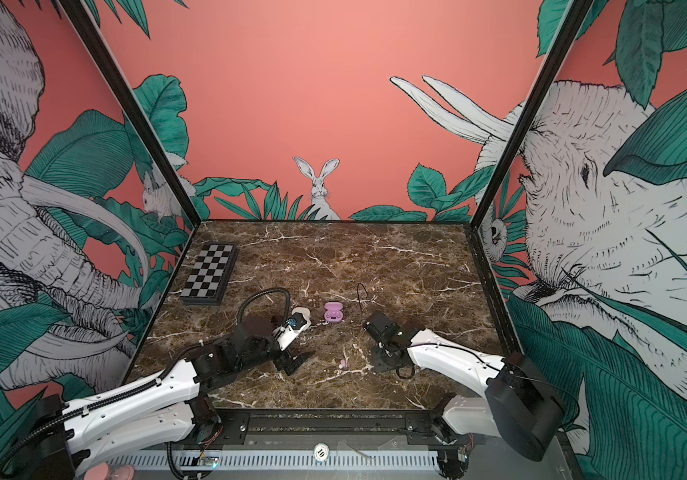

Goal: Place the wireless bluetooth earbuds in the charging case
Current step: 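Lower the open right gripper over one pink earbud, then close the right gripper on the pink earbud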

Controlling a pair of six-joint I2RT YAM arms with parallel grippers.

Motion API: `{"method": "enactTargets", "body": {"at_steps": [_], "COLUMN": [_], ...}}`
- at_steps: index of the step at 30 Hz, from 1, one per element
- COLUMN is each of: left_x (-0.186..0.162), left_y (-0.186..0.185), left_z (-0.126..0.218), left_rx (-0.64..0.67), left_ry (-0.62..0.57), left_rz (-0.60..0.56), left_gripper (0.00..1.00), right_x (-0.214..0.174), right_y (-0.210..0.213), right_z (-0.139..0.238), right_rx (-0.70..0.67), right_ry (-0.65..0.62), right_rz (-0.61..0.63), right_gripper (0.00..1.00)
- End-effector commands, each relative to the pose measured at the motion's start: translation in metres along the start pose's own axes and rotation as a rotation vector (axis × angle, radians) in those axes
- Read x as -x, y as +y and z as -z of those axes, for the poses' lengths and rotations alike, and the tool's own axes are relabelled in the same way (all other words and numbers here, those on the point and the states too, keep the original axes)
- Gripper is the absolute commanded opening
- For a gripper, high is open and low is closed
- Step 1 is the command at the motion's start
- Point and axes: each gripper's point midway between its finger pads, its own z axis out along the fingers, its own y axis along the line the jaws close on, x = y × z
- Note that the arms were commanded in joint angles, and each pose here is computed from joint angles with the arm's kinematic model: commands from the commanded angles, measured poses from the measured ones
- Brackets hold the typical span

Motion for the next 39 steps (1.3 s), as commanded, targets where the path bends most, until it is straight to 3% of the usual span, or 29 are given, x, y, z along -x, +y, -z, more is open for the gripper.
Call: {"method": "enactTargets", "body": {"at_steps": [1, 39], "left_x": [0.0154, 0.0154], "left_y": [0.0021, 0.0026], "left_z": [0.0051, 0.0045], "left_rx": [0.008, 0.01], "left_ry": [-0.037, -0.032], "left_rz": [-0.009, -0.014], "left_gripper": [0.99, 0.99], "right_x": [0.0021, -0.0032], "right_y": [-0.0013, -0.0041], "right_z": [0.0004, -0.0077], "right_rx": [-0.02, -0.045], "right_ry": [0.0, 0.036], "right_rz": [0.015, 0.035], "right_gripper": [0.27, 0.24]}}
